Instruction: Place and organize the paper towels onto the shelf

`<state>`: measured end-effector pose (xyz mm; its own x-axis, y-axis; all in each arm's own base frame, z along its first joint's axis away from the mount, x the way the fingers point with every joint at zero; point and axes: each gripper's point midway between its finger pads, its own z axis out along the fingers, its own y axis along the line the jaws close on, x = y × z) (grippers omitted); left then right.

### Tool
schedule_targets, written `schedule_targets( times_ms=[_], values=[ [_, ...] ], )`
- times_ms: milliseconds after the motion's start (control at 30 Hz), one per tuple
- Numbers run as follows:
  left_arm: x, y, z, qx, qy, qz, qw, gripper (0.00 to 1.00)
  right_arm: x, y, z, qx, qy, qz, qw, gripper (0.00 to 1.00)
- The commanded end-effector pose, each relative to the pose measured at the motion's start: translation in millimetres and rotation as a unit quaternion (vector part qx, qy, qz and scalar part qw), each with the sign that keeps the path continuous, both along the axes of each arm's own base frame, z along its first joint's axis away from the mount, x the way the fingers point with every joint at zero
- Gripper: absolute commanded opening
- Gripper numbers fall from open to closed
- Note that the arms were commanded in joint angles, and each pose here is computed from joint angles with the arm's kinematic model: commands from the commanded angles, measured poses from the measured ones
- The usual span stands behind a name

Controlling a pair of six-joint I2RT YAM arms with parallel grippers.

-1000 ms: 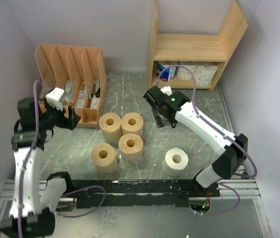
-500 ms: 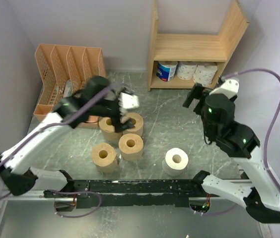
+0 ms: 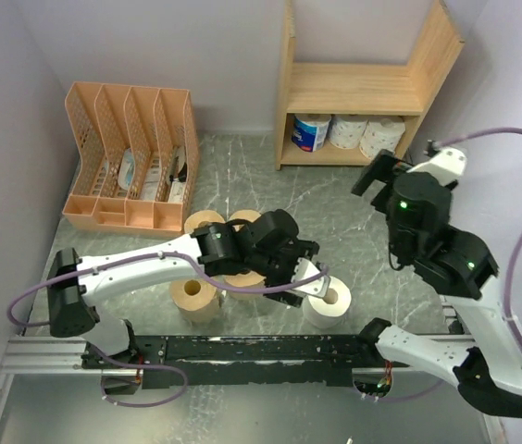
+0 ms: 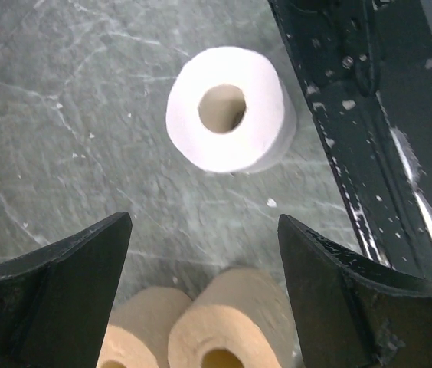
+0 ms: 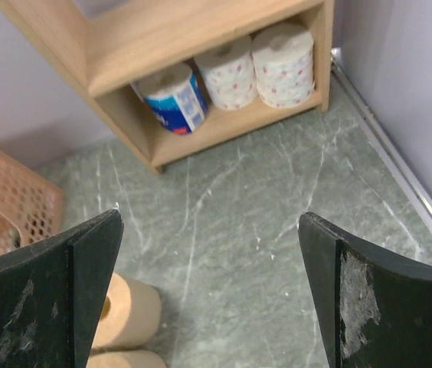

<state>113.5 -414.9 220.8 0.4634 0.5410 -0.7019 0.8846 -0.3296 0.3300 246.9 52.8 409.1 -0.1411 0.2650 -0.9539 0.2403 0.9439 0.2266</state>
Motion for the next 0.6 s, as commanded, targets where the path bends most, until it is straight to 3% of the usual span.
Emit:
schedule_targets(
  times_ms=[0,133,333,467,567],
  values=[
    [-4.7,-44.8,-1.5,-0.044,-0.029,-0.035,0.998,0.89,-9.5,-20.9,32.1,0.055,-0.055,-0.045,0.996,0.99],
    [-11.8,-66.8,-22.7,-0.038,-0.07,-0.044,0.996,0.89,-9.9,-22.6,43.8,0.061,-0.076,-0.043,0.994,0.99],
    [-25.3,-77.0,-55.1,-0.009,-0.076,-0.066,0.995,0.87,-2.5,-13.0,40.9,0.038,-0.063,-0.028,0.997,0.99],
    [-34.6,-81.8,-72.9,0.012,-0.088,-0.085,0.992,0.73,-3.1,-13.7,34.3,0.027,-0.057,-0.025,0.998,0.99],
    [-29.7,-84.9,-87.0,0.024,-0.11,-0.08,0.99,0.73,-7.1,-18.6,32.5,0.021,-0.06,-0.027,0.998,0.99]
  ],
)
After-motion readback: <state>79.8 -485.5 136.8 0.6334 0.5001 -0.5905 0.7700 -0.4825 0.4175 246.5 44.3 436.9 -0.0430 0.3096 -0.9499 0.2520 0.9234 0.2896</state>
